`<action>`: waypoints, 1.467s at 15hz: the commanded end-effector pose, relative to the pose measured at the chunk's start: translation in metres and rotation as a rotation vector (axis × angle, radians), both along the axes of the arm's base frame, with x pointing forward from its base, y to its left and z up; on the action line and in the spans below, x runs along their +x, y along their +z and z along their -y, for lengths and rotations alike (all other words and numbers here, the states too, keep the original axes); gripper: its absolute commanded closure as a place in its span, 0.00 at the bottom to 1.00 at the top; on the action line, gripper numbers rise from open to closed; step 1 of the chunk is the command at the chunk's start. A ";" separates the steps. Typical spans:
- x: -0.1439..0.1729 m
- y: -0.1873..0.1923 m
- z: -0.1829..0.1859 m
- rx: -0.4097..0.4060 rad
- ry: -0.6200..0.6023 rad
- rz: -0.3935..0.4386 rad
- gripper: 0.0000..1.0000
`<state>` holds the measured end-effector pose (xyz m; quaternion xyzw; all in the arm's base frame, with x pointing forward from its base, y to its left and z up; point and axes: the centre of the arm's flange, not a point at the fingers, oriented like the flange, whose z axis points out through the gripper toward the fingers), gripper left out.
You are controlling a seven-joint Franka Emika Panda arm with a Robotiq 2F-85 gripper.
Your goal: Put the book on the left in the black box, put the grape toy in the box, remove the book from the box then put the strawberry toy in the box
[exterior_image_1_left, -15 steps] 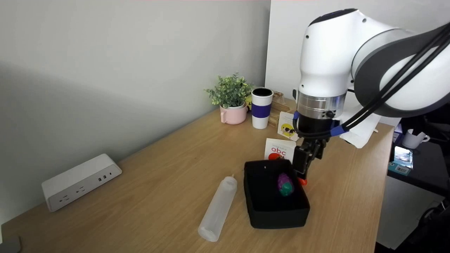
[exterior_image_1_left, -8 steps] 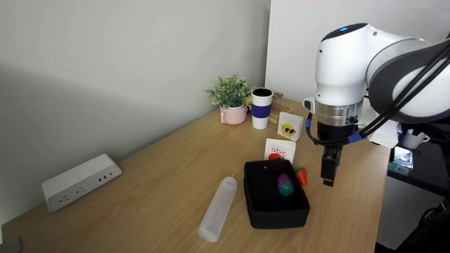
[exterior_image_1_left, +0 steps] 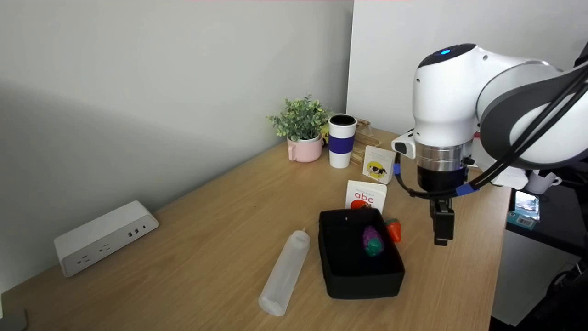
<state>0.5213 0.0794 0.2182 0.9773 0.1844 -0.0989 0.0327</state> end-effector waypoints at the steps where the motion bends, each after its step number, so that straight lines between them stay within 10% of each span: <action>1: 0.019 -0.006 -0.001 0.057 0.007 0.081 0.00; 22: 0.056 -0.026 0.013 0.088 -0.158 0.135 0.00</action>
